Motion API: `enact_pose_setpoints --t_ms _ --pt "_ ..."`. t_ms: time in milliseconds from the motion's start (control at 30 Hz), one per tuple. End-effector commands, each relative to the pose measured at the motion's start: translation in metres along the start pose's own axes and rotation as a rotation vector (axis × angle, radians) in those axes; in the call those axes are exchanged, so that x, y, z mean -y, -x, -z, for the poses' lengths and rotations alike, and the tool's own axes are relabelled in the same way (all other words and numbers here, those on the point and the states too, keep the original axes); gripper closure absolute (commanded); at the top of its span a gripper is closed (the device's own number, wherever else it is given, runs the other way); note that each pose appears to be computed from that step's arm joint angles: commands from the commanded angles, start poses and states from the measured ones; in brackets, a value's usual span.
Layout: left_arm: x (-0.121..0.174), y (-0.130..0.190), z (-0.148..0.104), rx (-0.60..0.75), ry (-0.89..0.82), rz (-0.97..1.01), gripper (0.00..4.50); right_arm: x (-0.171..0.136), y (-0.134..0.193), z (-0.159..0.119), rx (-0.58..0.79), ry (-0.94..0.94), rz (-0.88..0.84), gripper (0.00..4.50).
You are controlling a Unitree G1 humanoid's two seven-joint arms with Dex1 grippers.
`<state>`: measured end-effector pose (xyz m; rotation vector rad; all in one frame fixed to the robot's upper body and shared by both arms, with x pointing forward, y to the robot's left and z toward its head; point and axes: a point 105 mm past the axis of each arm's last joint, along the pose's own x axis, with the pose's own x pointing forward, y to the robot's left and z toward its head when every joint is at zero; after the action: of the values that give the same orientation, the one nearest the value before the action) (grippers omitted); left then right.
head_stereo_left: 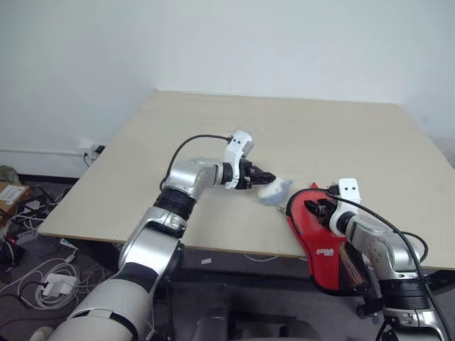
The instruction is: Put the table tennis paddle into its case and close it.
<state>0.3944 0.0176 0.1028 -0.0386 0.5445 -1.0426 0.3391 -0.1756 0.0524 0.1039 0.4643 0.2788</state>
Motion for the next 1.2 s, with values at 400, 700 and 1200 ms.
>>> enact_pose_setpoints --t_ms 400,700,1200 --pt "0.008 -0.016 0.025 -0.141 -0.005 0.057 1.58 0.011 0.001 0.014 -0.047 -0.003 0.063 2.06" --pt "0.006 -0.019 0.033 -0.150 0.020 0.052 3.06 0.006 0.002 0.025 -0.103 0.010 0.046 2.27" --pt "-0.011 -0.021 0.004 -0.111 -0.059 -0.102 4.50 -0.006 -0.001 0.069 -0.293 0.012 0.026 4.44"
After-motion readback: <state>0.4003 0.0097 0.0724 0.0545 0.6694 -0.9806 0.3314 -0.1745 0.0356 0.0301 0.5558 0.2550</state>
